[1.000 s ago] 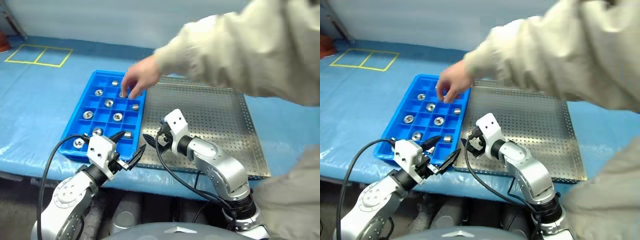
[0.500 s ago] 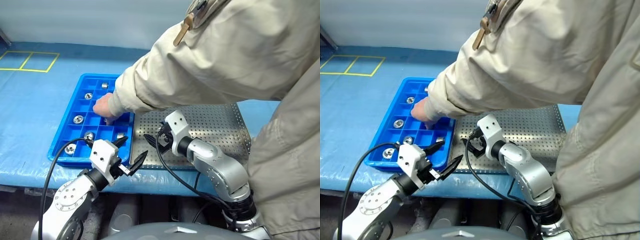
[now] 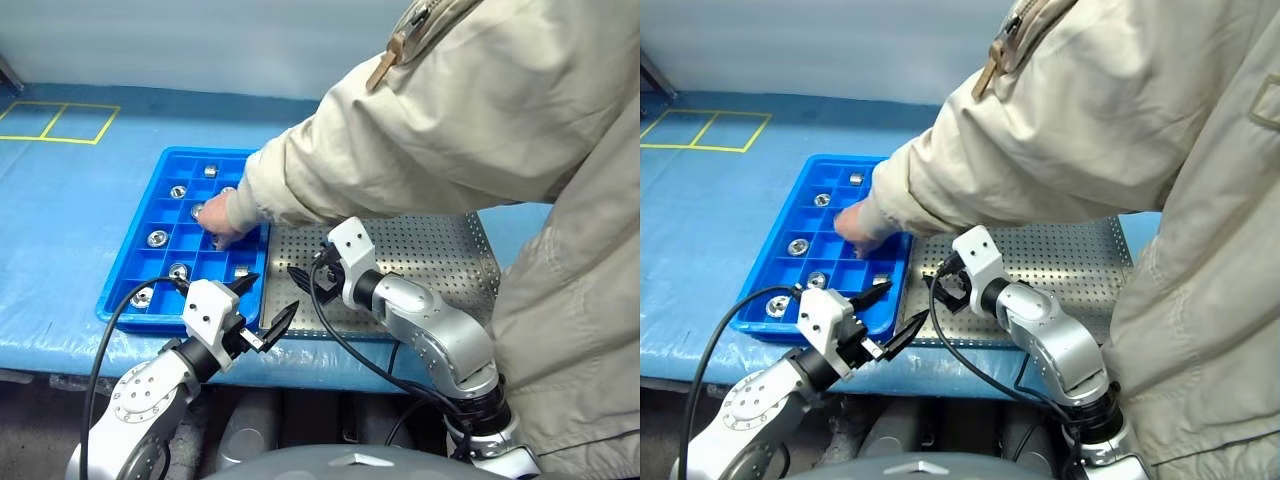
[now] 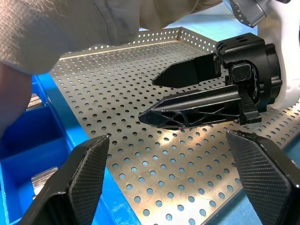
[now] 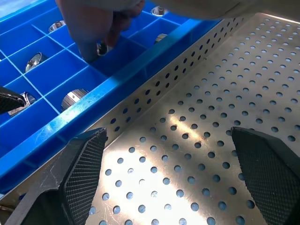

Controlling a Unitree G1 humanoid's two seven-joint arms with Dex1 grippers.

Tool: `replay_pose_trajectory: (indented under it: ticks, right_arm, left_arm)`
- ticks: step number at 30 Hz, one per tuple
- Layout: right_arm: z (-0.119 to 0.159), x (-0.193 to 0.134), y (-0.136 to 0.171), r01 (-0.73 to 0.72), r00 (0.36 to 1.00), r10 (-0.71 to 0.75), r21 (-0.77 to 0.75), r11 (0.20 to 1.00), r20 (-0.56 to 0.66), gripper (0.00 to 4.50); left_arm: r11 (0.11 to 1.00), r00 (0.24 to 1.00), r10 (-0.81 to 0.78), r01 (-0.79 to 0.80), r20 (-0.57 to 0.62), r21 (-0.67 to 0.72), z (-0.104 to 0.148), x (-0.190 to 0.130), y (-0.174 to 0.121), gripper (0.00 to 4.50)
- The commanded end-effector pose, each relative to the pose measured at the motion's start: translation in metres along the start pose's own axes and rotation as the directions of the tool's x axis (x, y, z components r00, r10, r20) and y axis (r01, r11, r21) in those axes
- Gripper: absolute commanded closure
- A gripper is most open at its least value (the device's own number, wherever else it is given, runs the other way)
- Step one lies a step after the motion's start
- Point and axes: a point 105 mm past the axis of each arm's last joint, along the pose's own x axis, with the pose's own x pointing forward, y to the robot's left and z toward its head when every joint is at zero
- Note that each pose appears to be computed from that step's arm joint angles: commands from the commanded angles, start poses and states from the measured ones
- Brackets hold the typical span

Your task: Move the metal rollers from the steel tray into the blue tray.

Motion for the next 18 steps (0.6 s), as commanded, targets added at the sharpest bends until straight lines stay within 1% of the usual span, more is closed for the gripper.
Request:
replay_pose_trajectory:
  ticks: [1, 18]
  right_arm:
    - [0.0129, -0.001, 0.0029, -0.013, 0.999, 0.014, -0.022, 1.0, 0.051, 0.02]
    - [0.0148, 0.0006, 0.0041, -0.022, 0.998, 0.024, -0.033, 0.999, 0.054, 0.02]
  left_arm:
    - [1.0, 0.999, -0.021, 0.02, 0.044, 0.017, 0.0097, -0.0008, -0.0042, 0.13]
    - [0.999, 0.998, -0.035, 0.034, 0.046, 0.023, 0.0102, -0.0008, -0.0046, 0.13]
